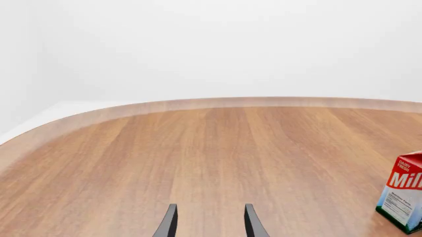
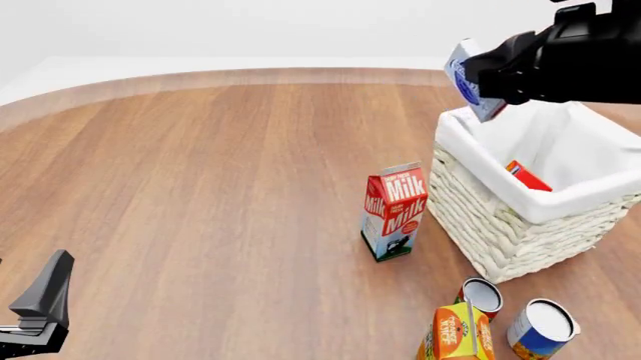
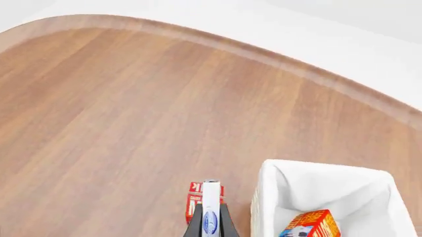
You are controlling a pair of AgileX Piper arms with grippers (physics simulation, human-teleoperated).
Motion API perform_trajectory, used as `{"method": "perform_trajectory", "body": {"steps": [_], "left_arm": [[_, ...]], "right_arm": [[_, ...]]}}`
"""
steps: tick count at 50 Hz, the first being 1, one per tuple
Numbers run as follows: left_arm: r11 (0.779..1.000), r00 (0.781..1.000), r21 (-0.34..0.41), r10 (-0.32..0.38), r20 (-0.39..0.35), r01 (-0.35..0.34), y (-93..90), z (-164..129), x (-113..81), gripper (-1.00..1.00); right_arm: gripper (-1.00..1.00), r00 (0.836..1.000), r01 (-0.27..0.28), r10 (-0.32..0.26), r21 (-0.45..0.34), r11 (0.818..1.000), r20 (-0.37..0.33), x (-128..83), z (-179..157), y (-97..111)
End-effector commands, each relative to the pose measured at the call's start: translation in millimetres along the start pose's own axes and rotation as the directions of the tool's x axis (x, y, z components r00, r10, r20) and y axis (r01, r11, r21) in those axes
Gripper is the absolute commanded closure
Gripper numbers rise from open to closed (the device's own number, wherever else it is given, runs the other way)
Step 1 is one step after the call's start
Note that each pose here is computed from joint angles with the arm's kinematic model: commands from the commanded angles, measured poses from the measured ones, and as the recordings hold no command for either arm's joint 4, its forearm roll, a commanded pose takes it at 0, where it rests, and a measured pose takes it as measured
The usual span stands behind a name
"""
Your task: Pick up the cream cheese box and the butter, and put them in the basket.
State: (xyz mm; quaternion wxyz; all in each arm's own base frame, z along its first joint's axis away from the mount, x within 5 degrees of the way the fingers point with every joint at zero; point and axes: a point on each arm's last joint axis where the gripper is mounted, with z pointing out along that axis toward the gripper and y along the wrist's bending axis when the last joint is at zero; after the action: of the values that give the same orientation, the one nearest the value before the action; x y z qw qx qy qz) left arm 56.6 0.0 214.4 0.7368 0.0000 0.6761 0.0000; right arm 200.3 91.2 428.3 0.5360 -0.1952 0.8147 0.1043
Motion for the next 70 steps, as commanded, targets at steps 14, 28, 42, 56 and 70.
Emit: {"method": "perform_trajectory", "body": {"steps": [14,28,42,56,70], "left_arm": [[1.000,1.000,0.000,0.000,0.000,0.000,0.0,0,0.0,-1.00],[1.000,1.000,0.000,0.000,0.000,0.000,0.0,0,0.0,-1.00],[1.000,1.000,0.000,0.000,0.000,0.000,0.0,0,0.0,-1.00],[1.000,1.000,0.000,0.000,0.000,0.000,0.0,0,0.0,-1.00],[1.000,1.000,0.000,0.000,0.000,0.000,0.0,0,0.0,-1.00]], "right_arm": [[1.00,0.997,-0.069,0.063,0.141,0.988,0.049,2,-21,-31],[1.00,0.994,-0.105,0.096,0.205,0.973,0.052,11,-35,-42],[1.00,0.987,-0.158,0.147,0.287,0.945,0.060,21,-34,-59],[1.00,0.980,-0.198,0.188,0.339,0.920,0.064,32,-21,-75],[1.00,0.976,-0.216,0.210,0.362,0.907,0.058,42,-5,-84]]}}
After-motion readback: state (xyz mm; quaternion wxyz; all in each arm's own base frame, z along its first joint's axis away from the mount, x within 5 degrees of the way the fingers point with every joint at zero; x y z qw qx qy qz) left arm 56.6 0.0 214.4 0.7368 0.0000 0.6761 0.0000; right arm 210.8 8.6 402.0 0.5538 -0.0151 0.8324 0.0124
